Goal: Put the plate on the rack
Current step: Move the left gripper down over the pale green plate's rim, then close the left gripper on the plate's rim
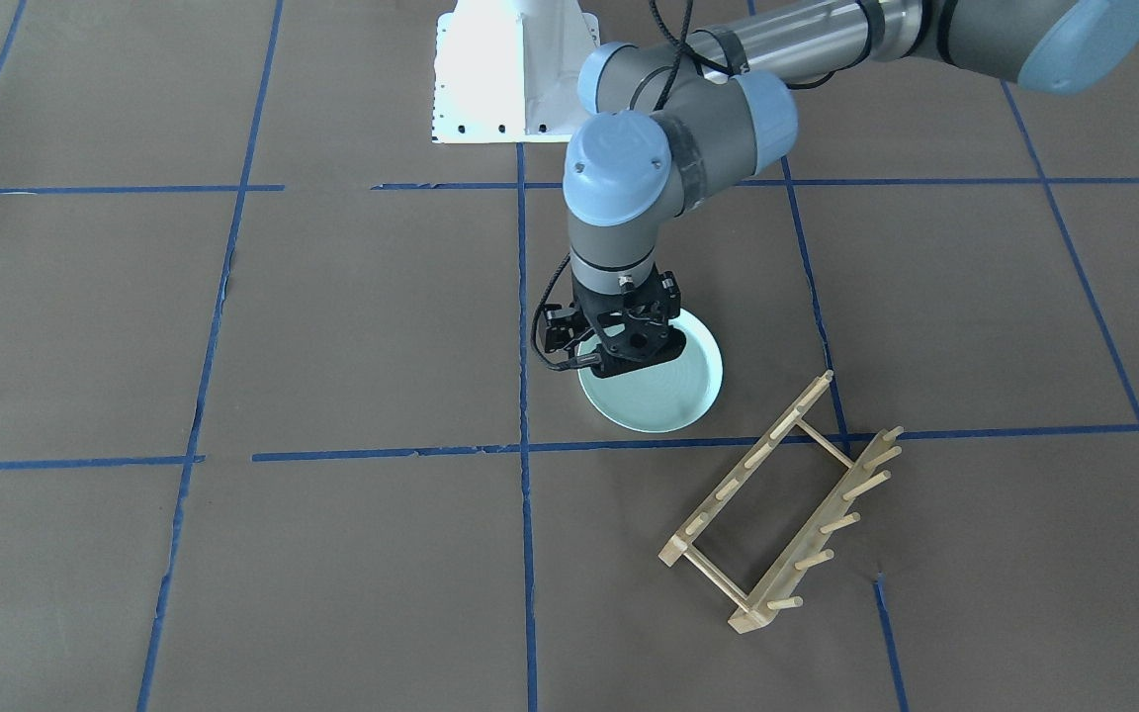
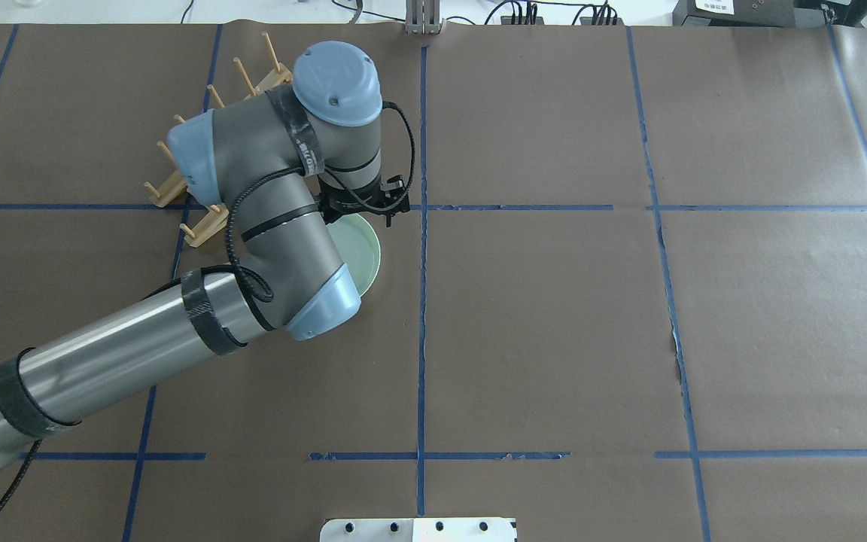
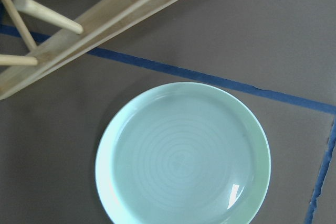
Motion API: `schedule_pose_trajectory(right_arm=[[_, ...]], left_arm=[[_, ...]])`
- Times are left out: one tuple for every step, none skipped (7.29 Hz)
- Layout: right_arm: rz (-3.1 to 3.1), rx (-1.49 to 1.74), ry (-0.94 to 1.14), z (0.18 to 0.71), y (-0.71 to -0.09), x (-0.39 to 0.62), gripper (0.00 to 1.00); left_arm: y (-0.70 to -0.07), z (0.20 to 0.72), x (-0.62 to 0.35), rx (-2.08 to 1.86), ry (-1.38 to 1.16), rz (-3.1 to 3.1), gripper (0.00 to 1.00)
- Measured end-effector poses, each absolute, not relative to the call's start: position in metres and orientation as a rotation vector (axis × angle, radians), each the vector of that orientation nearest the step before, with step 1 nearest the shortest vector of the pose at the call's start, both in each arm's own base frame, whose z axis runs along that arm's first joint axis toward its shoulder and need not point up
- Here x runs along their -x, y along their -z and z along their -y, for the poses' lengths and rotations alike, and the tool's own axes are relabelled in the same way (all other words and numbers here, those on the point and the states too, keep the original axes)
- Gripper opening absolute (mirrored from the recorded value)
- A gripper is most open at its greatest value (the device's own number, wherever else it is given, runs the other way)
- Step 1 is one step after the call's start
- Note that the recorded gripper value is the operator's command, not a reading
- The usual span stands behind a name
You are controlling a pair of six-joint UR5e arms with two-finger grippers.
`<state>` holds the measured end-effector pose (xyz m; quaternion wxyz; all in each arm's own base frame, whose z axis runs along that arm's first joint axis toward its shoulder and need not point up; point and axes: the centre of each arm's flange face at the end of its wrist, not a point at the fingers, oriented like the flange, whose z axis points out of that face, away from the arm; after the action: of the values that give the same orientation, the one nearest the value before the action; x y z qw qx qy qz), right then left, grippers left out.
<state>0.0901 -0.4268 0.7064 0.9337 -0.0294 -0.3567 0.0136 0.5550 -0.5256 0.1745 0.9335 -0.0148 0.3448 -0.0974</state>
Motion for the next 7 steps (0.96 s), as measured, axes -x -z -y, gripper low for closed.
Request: schedule_pose_trajectory(right_arm=[[0.73, 0.06, -0.028, 0.427, -0.706, -0.09, 1.0], [0.73, 0.06, -0.028, 0.427, -0.706, -0.09, 1.0], [0.73, 0.06, -0.028, 0.427, -0.706, -0.09, 1.0], [0.73, 0.06, -0.028, 0.427, -0.706, -0.09, 1.0], [0.73, 0.06, -0.028, 0.427, -0.706, -0.09, 1.0], [0.73, 0.06, -0.028, 0.427, -0.706, -0.09, 1.0], [0.73, 0.06, -0.028, 0.427, -0.706, -0.09, 1.0]], left_arm=[[-0.177, 0.522, -0.576, -0.017, 0.159, -0.681, 0.94], [-0.181, 0.521, -0.587, -0.049, 0.122, -0.669, 0.9], [-0.186, 0.522, -0.594, -0.07, 0.087, -0.659, 0.86], [-0.192, 0.522, -0.6, -0.079, 0.069, -0.654, 0.84], [-0.198, 0.522, -0.605, -0.082, 0.063, -0.655, 0.83], [-0.204, 0.521, -0.608, -0.083, 0.059, -0.66, 0.81], [-0.209, 0.519, -0.611, -0.082, 0.056, -0.663, 0.77]])
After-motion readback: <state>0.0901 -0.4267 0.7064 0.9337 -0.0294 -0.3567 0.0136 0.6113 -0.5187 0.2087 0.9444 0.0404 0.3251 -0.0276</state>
